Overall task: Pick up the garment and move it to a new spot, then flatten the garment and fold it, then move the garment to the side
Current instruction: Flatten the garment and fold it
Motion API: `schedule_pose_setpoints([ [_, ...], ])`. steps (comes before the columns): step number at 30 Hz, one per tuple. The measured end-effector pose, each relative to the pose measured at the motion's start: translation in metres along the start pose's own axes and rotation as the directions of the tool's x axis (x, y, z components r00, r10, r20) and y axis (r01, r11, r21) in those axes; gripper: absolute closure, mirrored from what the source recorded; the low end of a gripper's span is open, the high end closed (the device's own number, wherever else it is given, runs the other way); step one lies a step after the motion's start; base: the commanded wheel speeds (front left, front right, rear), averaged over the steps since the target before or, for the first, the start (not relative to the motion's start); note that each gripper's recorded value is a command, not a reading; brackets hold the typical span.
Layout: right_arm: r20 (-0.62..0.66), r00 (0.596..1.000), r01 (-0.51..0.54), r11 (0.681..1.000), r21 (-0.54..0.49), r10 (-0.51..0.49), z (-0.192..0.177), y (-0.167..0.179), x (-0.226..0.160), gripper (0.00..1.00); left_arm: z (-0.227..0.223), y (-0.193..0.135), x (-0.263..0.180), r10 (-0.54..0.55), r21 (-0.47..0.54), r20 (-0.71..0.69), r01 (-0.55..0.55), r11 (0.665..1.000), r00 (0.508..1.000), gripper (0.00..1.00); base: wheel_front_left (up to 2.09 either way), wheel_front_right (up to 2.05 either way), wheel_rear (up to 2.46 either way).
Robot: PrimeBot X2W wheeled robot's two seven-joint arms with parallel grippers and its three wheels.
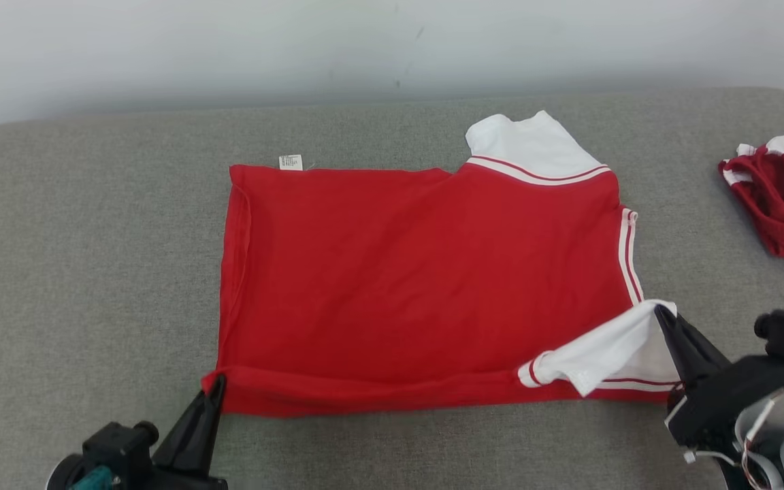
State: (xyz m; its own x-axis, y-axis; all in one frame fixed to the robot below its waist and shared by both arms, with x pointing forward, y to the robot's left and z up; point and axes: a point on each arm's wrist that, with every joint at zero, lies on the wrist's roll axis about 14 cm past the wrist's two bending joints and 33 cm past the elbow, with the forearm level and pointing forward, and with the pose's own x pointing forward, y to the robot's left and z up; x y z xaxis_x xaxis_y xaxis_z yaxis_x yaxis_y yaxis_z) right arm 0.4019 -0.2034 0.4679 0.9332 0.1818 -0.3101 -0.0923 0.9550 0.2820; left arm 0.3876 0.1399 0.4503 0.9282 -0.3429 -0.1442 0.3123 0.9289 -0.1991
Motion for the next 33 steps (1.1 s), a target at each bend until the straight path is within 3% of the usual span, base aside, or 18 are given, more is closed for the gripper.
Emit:
schedule_pose_setpoints([
  [17,-0.037,0.998,0.048,0.999,0.004,-0.048,-0.006,-0.019,0.076,1.00,-0.004,0.014,0.050,-0.031,0.042,-0.032,0.032,0.999,0.999,1.00,0.00,0.00,0.00],
  [18,-0.030,0.998,0.049,0.999,0.002,-0.049,-0.006,-0.019,0.078,0.51,-0.004,0.014,0.051,-0.030,0.045,-0.030,0.031,0.999,0.999,1.00,0.00,0.00,0.00],
  [19,-0.025,0.998,0.050,0.999,0.002,-0.050,-0.006,-0.020,0.079,0.00,-0.003,0.015,0.053,-0.028,0.050,-0.026,0.030,0.998,0.999,0.75,0.00,0.00,0.00],
  [20,-0.018,0.999,0.051,0.999,0.007,-0.051,-0.005,-0.020,0.080,0.00,-0.001,0.016,0.054,-0.029,0.060,-0.020,0.030,0.998,0.999,0.05,0.00,0.00,0.00],
  [21,-0.011,0.999,0.050,0.999,0.007,-0.050,-0.005,-0.019,0.080,0.00,-0.001,0.017,0.054,-0.025,0.070,-0.019,0.026,0.997,1.000,0.00,0.00,0.00,0.00],
  [33,0.004,0.998,0.062,0.996,-0.059,-0.062,-0.022,-0.037,0.041,0.00,0.002,0.022,0.034,0.055,0.045,0.016,-0.055,0.997,0.998,0.00,0.00,0.00,0.00],
])
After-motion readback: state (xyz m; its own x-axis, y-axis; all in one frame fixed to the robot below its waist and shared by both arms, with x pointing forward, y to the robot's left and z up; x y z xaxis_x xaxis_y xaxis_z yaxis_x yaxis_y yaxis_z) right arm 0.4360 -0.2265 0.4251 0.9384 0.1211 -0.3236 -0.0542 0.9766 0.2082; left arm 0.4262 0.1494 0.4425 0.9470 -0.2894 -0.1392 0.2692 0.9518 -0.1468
